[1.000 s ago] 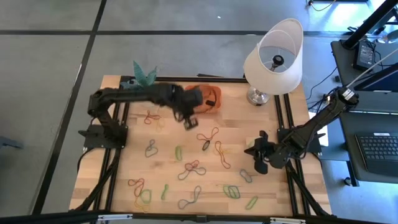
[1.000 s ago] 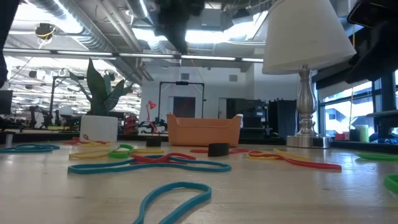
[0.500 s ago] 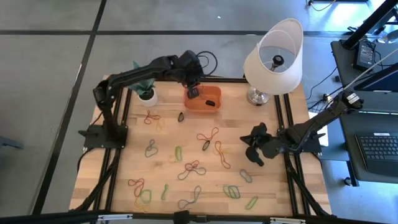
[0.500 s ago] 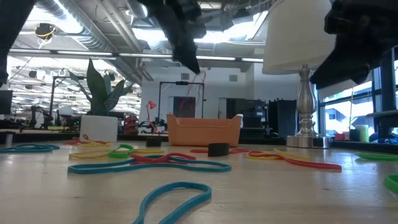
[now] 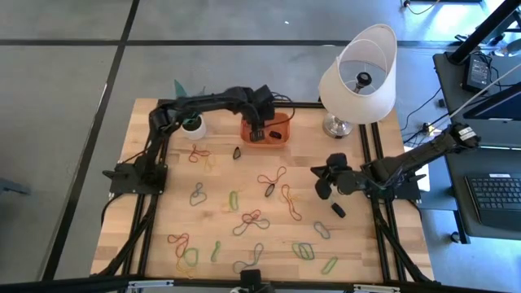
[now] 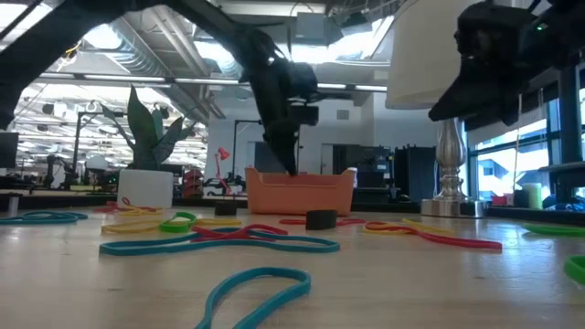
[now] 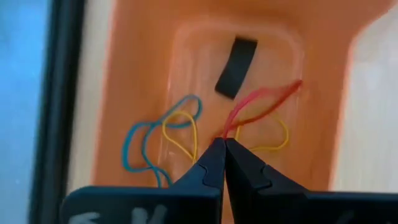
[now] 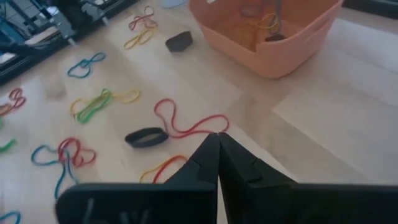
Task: Pick and place rubber bands into bin
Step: Put the red rubber band into the bin, then put the green rubber band into the orange bin
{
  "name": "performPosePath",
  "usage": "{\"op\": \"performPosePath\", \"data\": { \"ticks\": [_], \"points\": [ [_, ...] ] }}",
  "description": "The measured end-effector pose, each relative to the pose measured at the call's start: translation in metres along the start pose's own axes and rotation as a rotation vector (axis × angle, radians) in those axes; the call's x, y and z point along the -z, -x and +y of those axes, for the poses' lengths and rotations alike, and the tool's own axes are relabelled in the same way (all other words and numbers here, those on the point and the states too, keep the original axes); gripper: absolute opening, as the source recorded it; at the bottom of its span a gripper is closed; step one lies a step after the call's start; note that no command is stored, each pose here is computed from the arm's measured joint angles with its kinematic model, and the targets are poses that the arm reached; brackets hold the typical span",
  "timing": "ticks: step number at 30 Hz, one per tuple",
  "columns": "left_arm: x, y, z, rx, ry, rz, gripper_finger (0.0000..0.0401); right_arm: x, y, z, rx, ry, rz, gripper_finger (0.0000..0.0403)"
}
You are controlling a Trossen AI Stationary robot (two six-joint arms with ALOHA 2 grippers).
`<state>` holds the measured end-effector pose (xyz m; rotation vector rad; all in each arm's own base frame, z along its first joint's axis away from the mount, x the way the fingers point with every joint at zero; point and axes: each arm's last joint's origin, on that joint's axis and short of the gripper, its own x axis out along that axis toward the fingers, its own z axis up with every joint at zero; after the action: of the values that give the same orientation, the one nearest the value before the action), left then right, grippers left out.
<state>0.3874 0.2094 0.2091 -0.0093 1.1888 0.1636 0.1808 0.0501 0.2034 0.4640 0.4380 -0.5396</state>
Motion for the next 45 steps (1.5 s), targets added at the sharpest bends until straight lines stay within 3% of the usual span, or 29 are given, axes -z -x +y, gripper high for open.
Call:
{"op": "performPosePath", "data": {
  "ticks": [7,17,22,31,38,45],
  "points": [
    [0.003,-0.01,0.001,-0.029,0.017,0.043,0.0019,-0.003,-0.003,-0.003,0.02,-0.015,-0.01,0.0006],
    [0.006,-0.009,-0.004,-0.085,0.042,0.11,0.0111,-0.004,-0.004,-0.004,0.03,0.038,-0.01,0.0006],
    [0.006,-0.005,-0.01,-0.115,0.082,0.137,0.0138,-0.004,-0.004,-0.004,0.031,0.04,-0.009,0.0006],
    [0.001,0.003,-0.024,-0.13,0.168,0.149,0.0145,0.001,-0.004,-0.004,-0.029,0.063,0.1,0.0006],
    [-0.018,0.032,-0.028,-0.142,0.252,0.082,0.0152,0.003,-0.004,-0.006,-0.022,0.083,0.134,0.0006],
    [-0.033,0.059,-0.056,0.007,0.286,0.074,0.0111,0.004,-0.004,-0.008,-0.012,0.092,0.144,0.0006]
  ]
}}
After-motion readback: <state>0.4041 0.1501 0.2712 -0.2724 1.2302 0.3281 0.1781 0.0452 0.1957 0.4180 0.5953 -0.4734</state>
